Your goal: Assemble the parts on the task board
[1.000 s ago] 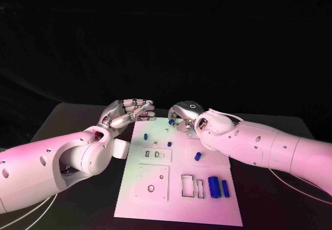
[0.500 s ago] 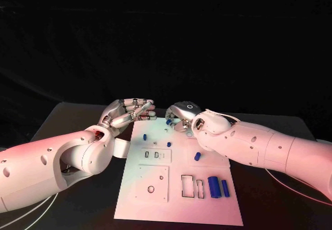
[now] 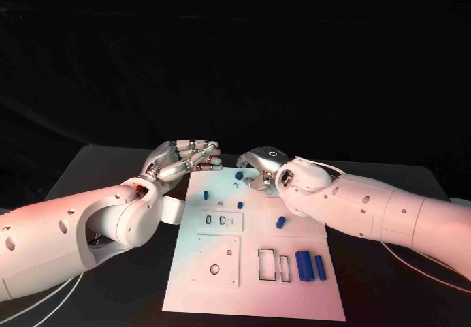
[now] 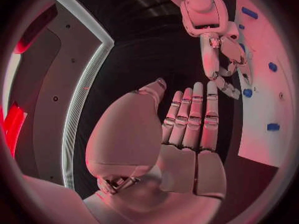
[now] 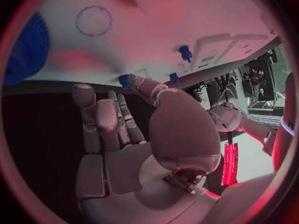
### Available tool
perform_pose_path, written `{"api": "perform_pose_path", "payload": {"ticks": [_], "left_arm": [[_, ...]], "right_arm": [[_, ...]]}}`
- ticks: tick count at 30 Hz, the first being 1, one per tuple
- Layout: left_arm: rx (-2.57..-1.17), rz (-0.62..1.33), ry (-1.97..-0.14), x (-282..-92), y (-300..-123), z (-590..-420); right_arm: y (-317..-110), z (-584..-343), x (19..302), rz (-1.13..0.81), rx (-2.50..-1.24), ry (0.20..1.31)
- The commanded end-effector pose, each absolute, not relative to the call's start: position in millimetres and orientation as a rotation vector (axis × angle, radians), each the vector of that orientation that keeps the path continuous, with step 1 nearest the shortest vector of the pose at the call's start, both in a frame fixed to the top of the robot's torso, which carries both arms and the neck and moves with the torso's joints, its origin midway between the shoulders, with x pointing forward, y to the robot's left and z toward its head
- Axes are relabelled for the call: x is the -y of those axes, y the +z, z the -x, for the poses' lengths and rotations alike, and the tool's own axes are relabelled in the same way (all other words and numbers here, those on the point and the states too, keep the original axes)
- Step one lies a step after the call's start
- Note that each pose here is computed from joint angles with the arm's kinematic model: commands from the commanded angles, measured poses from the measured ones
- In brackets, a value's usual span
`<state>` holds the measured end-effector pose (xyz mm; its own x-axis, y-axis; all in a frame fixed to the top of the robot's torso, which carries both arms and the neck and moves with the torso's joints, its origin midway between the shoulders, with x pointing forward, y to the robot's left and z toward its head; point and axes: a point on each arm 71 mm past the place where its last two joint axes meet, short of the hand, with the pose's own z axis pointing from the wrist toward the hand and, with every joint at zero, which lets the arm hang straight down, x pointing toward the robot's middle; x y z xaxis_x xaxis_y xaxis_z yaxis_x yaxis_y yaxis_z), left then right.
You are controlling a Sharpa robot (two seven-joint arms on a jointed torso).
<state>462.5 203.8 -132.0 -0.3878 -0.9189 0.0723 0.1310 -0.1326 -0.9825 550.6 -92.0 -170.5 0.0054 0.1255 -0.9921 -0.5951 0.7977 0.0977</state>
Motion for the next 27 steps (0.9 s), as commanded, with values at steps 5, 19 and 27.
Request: {"api": "perform_pose_path", "payload": {"ticks": [5,19,27], "left_arm": [[-1.311,0.952,-1.657,-207.2,-130.7,-463.5],[-1.299,0.963,-1.639,-220.3,-133.3,-470.5],[-1.301,0.966,-1.639,-223.1,-134.7,-473.2]], "right_arm": [[-161.8,-539.0,120.4,0.329,-1.438,0.626],[-141.2,-537.9,202.2,0.163,-1.596,0.623],[-156.8,-545.9,210.6,0.162,-1.692,0.565]]}}
